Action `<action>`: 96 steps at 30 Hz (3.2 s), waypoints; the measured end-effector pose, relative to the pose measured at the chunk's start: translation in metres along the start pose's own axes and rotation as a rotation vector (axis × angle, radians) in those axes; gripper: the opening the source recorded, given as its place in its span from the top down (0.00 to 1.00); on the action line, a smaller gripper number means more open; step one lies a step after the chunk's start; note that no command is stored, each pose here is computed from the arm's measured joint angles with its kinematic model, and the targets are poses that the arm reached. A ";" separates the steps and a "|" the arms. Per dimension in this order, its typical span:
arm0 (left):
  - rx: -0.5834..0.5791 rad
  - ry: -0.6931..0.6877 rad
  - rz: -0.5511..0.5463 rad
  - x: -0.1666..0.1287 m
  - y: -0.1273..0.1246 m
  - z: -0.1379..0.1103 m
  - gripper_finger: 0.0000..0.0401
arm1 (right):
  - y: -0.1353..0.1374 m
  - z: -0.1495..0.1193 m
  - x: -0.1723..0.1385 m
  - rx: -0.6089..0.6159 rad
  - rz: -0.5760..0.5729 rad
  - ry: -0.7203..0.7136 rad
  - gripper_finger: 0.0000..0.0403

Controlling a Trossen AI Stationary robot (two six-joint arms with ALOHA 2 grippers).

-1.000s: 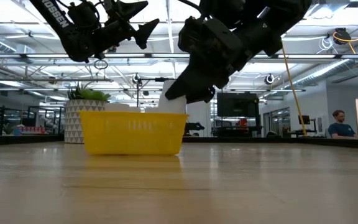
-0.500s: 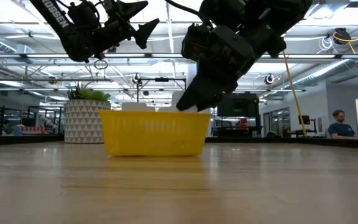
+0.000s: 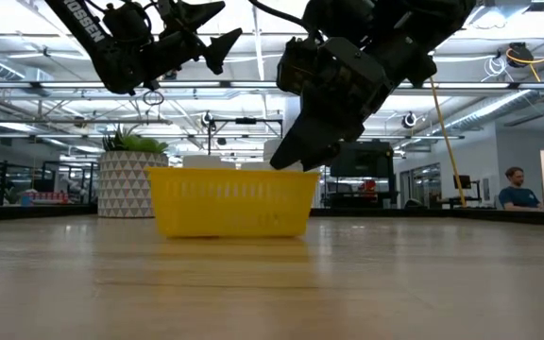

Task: Pick and place pill bottles into a basket
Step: Put the white medicine bottle into the yellow bin

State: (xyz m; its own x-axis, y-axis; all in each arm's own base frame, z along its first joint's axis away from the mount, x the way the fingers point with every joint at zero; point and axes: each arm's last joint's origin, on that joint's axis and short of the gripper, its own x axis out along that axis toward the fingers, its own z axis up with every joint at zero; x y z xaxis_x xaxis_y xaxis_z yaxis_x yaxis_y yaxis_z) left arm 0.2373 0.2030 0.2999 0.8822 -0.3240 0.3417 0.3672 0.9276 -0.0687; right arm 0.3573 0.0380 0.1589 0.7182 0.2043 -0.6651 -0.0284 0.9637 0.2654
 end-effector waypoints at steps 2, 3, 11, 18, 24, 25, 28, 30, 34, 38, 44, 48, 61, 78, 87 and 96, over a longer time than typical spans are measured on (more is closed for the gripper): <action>0.000 0.000 0.000 0.000 0.000 0.000 0.15 | 0.001 0.000 0.000 0.002 0.002 0.001 0.57; 0.000 0.000 0.000 0.000 0.000 0.000 0.14 | 0.002 0.000 0.000 0.001 0.003 0.001 0.56; 0.000 0.000 0.000 0.000 0.000 0.000 0.15 | 0.004 -0.001 0.000 -0.008 0.008 0.002 0.56; 0.000 0.000 0.000 0.000 0.000 0.000 0.14 | 0.004 0.000 0.000 -0.008 0.010 -0.002 0.46; 0.000 0.000 -0.001 0.000 0.000 0.000 0.15 | 0.006 0.000 0.001 -0.012 0.015 -0.010 0.40; 0.000 0.000 0.000 0.000 0.000 0.000 0.15 | 0.007 0.000 0.001 -0.013 0.017 -0.012 0.39; 0.000 0.000 0.000 0.000 0.000 0.000 0.14 | 0.007 0.001 0.001 -0.008 0.020 -0.023 0.38; 0.000 0.000 -0.001 0.000 0.000 0.000 0.14 | 0.008 0.003 -0.002 -0.009 0.021 -0.031 0.38; 0.000 0.001 -0.001 0.000 0.000 0.000 0.15 | 0.012 0.013 -0.016 -0.016 0.030 -0.082 0.38; -0.004 0.005 -0.006 0.000 0.000 0.000 0.14 | 0.017 0.026 -0.042 -0.040 -0.005 -0.160 0.38; -0.017 0.048 -0.054 0.001 -0.002 -0.002 0.14 | 0.029 0.040 -0.098 -0.056 -0.106 -0.252 0.41; -0.052 0.101 -0.097 0.004 -0.003 -0.007 0.15 | 0.043 0.033 -0.137 -0.052 -0.217 -0.257 0.44; -0.019 0.133 -0.113 0.007 -0.002 -0.012 0.15 | 0.105 0.037 -0.213 0.099 -0.385 -0.115 0.57; -0.097 0.170 -0.031 -0.012 0.012 -0.012 0.15 | 0.146 -0.008 -0.160 0.534 -0.443 0.409 0.62; -0.078 0.182 -0.050 -0.011 0.011 -0.013 0.15 | 0.169 -0.054 -0.149 0.846 -0.419 0.596 0.57; -0.076 0.182 -0.057 -0.009 0.010 -0.014 0.16 | 0.167 -0.081 -0.136 0.901 -0.406 0.692 0.49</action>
State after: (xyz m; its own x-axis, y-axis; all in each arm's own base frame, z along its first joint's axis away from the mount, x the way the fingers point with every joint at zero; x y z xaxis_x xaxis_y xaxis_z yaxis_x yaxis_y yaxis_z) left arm 0.2370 0.2126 0.2834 0.8956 -0.4101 0.1724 0.4331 0.8923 -0.1275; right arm 0.1989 0.1847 0.2367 0.0301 0.2283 -0.9731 0.8068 0.5692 0.1585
